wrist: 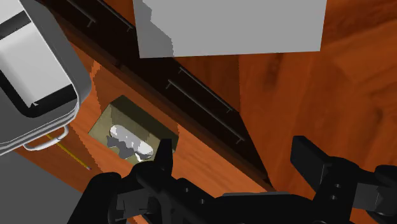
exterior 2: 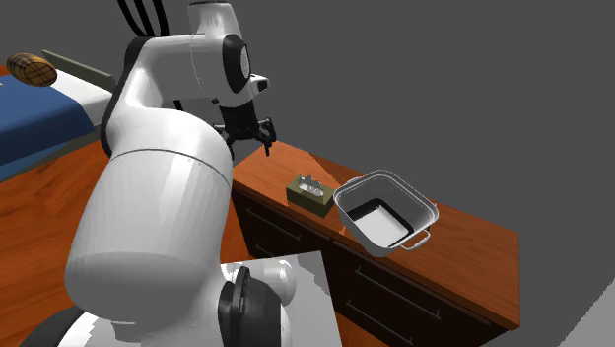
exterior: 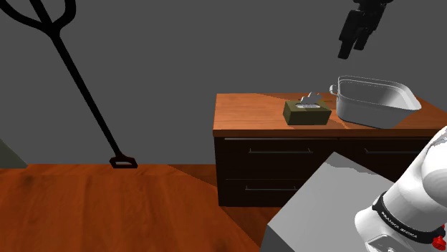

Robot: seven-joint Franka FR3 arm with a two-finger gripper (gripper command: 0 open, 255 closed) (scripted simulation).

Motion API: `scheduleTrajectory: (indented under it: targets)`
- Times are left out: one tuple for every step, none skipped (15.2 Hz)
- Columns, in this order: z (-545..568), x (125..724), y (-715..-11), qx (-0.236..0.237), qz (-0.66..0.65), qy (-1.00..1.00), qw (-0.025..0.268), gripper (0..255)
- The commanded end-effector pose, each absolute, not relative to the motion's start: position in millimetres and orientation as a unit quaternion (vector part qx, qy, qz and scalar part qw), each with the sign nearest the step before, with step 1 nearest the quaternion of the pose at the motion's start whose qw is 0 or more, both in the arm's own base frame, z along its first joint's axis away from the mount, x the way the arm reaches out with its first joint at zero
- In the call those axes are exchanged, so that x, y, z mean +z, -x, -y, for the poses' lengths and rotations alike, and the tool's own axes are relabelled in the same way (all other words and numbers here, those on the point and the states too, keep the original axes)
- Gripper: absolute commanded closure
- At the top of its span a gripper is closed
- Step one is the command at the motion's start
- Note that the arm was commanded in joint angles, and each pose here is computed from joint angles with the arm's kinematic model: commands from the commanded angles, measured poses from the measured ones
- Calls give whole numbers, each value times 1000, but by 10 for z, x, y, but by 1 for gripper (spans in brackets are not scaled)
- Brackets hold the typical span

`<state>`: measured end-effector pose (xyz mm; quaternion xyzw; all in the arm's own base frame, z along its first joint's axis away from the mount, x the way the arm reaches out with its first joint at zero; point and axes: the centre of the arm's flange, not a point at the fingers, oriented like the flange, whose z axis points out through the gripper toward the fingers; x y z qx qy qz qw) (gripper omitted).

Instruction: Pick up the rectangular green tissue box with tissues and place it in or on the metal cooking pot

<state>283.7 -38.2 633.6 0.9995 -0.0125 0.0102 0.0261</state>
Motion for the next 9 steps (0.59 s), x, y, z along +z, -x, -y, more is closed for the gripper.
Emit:
scheduleTrajectory:
  targets:
    - [382,6336,-2837,10,13,-1000,26,0]
    - [417,6226,-2881,7,0,-999,37,0]
    - [453,6117,-2924,4,-12,-999,48,0]
    - [490,6008,-2968,1,-25,-998,58,0]
    - [529,5899,-3012,-2,-37,-997,69,0]
    - [569,5792,-3056,-5,-49,-996,80,0]
    - [610,5684,-3100,-9,-62,-994,90,0]
    - [652,5578,-3144,-12,-74,-992,101,0]
    - [696,5471,-3189,-15,-86,-990,112,0]
